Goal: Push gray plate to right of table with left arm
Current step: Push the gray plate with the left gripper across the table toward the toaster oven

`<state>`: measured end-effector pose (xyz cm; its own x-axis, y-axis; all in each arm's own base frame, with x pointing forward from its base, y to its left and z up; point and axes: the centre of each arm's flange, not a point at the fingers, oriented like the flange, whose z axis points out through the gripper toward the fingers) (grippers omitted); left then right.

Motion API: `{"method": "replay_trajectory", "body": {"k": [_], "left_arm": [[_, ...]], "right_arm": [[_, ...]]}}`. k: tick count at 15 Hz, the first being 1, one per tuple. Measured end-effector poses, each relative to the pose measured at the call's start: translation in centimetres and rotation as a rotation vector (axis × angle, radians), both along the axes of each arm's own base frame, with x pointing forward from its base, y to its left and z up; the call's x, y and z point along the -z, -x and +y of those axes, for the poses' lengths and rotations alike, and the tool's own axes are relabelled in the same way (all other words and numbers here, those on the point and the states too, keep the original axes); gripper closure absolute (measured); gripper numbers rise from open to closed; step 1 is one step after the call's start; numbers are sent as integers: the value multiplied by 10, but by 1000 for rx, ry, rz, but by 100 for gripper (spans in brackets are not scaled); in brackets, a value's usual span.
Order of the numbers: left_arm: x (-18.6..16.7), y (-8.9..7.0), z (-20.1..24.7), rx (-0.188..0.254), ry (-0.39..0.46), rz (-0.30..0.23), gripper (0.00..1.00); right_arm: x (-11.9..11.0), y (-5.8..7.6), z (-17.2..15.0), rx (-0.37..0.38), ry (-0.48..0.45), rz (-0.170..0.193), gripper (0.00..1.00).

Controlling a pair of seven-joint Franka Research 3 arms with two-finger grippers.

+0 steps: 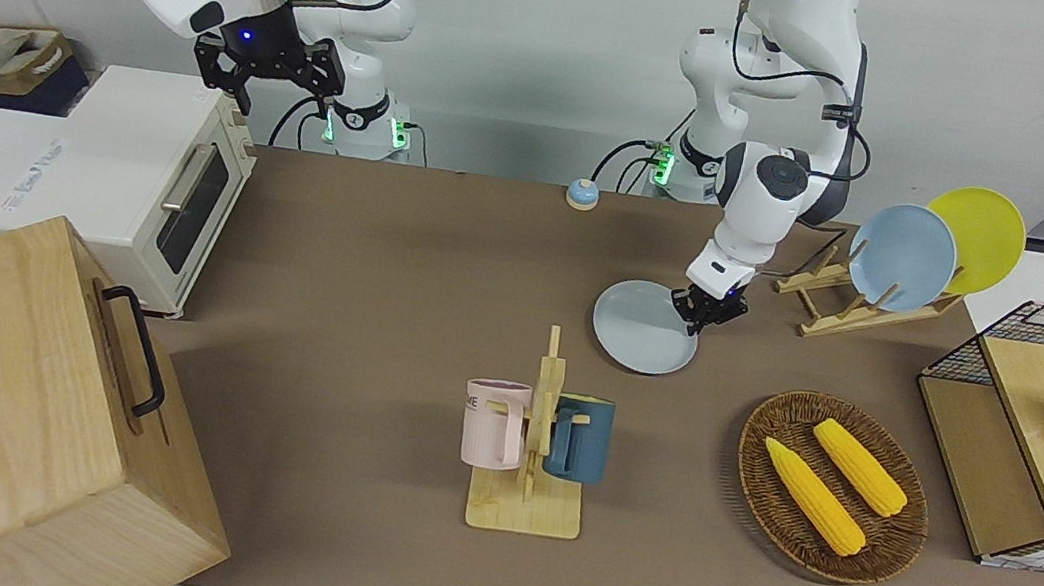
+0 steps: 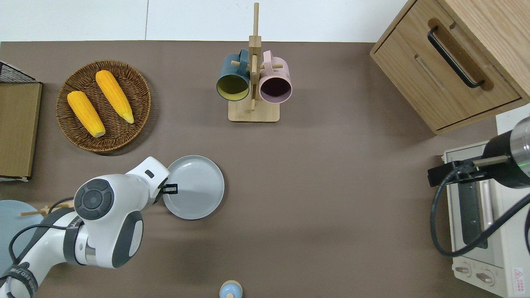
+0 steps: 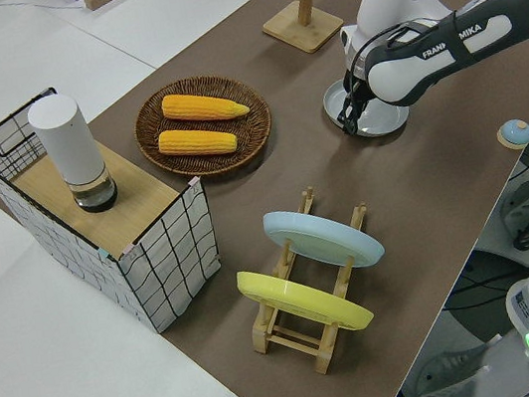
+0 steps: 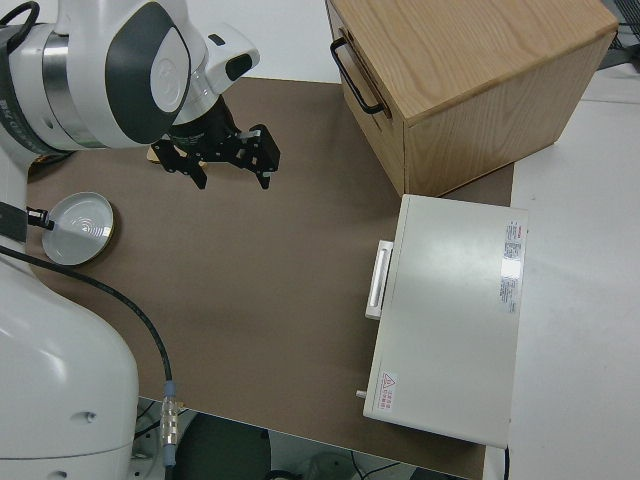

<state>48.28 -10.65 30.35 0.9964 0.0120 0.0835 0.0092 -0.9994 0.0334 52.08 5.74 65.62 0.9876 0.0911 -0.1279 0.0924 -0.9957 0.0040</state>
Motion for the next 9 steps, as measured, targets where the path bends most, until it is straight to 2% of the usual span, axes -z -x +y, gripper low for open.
{"method": "replay_trajectory", "body": {"k": [9], "left_arm": [[0,10,-51,-24,15,-3,100]], "right_arm": [[0,0,0,0,0,0,1]]}}
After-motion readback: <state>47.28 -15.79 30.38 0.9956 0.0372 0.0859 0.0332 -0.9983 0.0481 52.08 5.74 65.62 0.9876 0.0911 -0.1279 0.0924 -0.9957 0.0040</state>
